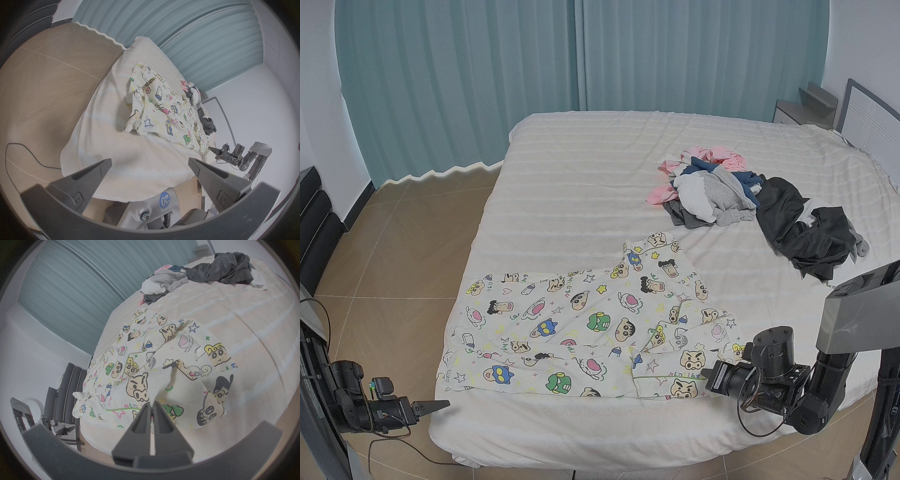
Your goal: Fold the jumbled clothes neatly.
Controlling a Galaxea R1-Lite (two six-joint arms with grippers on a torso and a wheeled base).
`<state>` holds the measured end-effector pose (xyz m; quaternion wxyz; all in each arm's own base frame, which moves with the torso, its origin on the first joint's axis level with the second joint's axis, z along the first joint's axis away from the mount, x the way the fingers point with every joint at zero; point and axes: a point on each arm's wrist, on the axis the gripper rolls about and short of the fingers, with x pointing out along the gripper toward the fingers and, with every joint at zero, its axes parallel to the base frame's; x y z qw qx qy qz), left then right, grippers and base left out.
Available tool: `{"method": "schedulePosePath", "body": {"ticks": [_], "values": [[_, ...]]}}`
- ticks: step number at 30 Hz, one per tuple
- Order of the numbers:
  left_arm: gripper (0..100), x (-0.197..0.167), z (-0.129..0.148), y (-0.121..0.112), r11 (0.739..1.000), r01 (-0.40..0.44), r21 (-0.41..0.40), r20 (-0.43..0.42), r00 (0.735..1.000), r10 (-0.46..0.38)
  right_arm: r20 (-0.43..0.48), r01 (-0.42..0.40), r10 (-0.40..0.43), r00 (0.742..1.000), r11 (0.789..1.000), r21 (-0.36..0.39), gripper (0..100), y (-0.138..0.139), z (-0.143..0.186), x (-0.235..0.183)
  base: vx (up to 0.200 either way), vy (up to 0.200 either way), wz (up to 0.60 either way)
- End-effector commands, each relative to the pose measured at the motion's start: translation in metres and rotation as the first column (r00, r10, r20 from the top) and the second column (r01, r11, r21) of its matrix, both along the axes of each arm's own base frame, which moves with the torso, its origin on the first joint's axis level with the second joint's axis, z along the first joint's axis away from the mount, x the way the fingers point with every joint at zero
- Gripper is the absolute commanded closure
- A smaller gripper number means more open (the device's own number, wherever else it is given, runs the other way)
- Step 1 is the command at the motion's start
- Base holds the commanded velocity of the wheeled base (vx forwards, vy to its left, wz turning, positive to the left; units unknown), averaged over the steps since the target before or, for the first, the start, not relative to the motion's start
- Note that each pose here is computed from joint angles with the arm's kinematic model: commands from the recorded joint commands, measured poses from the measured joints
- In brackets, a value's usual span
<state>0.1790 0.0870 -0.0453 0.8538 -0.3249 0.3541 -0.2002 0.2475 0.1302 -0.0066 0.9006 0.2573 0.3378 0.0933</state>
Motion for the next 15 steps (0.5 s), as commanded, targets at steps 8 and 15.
{"method": "schedulePosePath", "body": {"ticks": [8,15], "values": [[0,0.0,0.0,0.0,1.0,-0.001,0.0,0.0,1.0,0.001,0.009,0.004,-0.004,1.0,1.0,0.002,100,-0.012,0.009,-0.001,0.0,0.0,0.0],[0,0.0,0.0,0.0,1.0,-0.001,0.0,0.0,1.0,0.001,-0.035,0.003,-0.003,0.999,1.0,-0.005,100,-0.02,0.005,-0.006,0.0,0.0,0.0]]}}
